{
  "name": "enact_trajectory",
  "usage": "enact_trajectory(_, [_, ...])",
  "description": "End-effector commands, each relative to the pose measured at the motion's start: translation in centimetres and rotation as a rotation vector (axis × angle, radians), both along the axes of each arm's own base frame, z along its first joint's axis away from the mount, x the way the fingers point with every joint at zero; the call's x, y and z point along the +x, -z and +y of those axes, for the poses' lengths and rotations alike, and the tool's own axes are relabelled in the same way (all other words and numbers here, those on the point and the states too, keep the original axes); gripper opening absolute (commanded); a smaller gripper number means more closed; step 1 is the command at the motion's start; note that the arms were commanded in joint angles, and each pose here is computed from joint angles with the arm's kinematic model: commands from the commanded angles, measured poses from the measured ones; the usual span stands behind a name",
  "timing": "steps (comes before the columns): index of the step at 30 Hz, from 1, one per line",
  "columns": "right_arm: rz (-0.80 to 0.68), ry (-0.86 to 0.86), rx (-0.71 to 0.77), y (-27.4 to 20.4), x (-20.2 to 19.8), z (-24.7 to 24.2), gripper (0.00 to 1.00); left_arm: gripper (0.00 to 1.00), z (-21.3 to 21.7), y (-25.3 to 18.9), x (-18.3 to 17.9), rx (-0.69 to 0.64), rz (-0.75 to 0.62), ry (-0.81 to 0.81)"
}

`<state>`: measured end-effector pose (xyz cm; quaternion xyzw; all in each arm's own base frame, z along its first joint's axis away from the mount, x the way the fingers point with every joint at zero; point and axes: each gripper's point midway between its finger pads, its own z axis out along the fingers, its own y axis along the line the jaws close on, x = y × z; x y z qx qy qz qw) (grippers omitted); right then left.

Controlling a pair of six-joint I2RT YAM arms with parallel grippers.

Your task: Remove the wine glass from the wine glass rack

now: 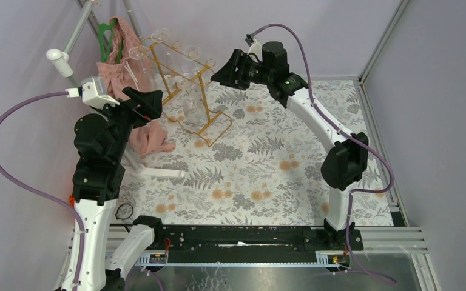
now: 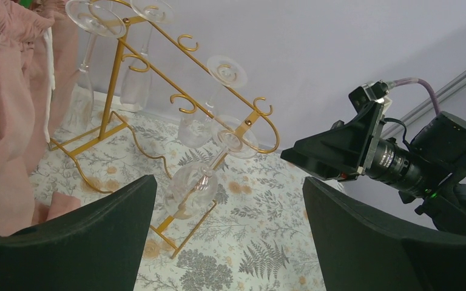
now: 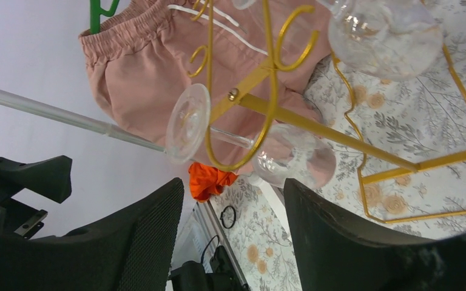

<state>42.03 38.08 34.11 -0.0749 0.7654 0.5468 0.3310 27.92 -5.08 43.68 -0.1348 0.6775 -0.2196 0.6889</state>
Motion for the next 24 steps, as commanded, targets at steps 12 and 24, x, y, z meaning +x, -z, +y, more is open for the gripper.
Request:
enact_trajectory(12, [-0.01, -0.079, 0.093, -1.9, 0.1, 3.8, 0.59, 0.99, 1.3, 0.0, 0.0, 0.043, -0.02, -0.066])
enact_trajectory(24, [0.012, -0.061, 0.165, -2.0, 0.7, 4.3, 0.48, 0.99, 1.3, 0.3, 0.1, 0.046, -0.013, -0.067])
